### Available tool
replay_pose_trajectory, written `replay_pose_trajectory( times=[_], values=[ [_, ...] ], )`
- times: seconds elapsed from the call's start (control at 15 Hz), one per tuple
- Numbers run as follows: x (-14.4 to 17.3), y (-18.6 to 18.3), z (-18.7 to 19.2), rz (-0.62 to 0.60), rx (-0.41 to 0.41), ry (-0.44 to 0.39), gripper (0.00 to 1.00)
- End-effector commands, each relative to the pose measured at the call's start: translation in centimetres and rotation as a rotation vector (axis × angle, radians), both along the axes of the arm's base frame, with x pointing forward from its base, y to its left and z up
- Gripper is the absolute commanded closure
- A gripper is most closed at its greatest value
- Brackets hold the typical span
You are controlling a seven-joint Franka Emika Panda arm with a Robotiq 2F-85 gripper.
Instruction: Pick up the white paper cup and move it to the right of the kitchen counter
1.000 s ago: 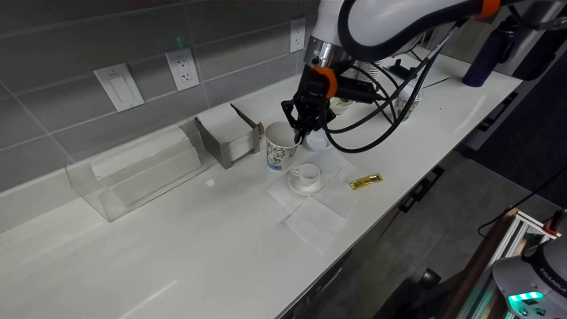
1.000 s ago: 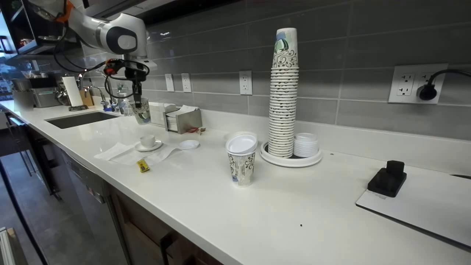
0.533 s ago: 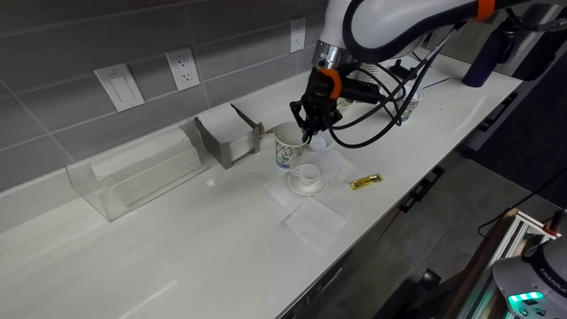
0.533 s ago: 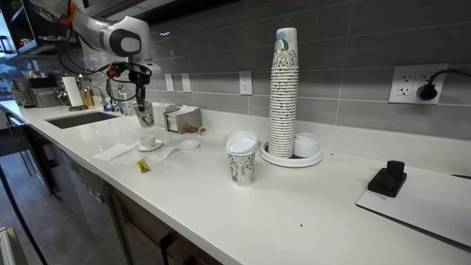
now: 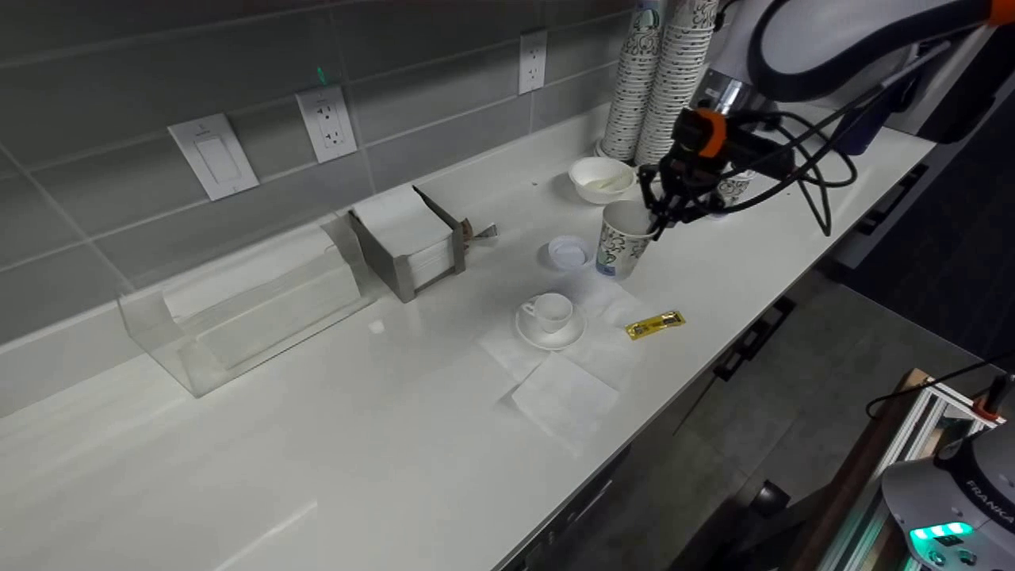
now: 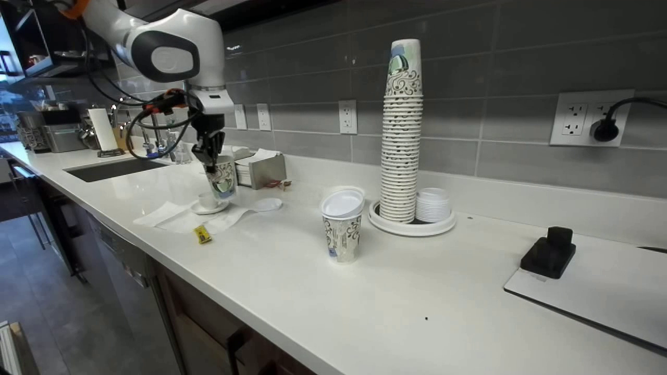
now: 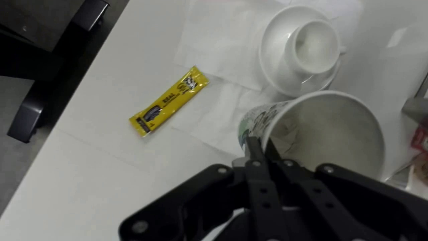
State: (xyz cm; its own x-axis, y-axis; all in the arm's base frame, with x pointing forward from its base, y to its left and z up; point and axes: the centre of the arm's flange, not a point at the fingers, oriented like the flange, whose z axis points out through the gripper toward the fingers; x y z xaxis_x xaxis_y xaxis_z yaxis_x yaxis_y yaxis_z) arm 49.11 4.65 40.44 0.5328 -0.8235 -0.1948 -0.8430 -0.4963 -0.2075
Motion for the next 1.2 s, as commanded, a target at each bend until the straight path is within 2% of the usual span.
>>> replay_pose_trajectory(
  times=[0.0, 0.27, 0.53, 0.87, 1.13],
  values=[
    [-6.0, -6.2, -1.3, -0.188, 0.021, -0.038, 0.99],
    [-8.2, -11.2, -2.9, -0.377, 0.012, -0.072, 0.99],
    [-7.8, -12.9, -3.8, -0.553, 0.043, -0.09, 0.99],
    [-7.3, -12.8, -4.0, -0.618, 0.067, -0.011, 0.99],
    [-6.9, -12.4, -4.5, -0.645, 0.055, 0.04, 0.99]
  ],
)
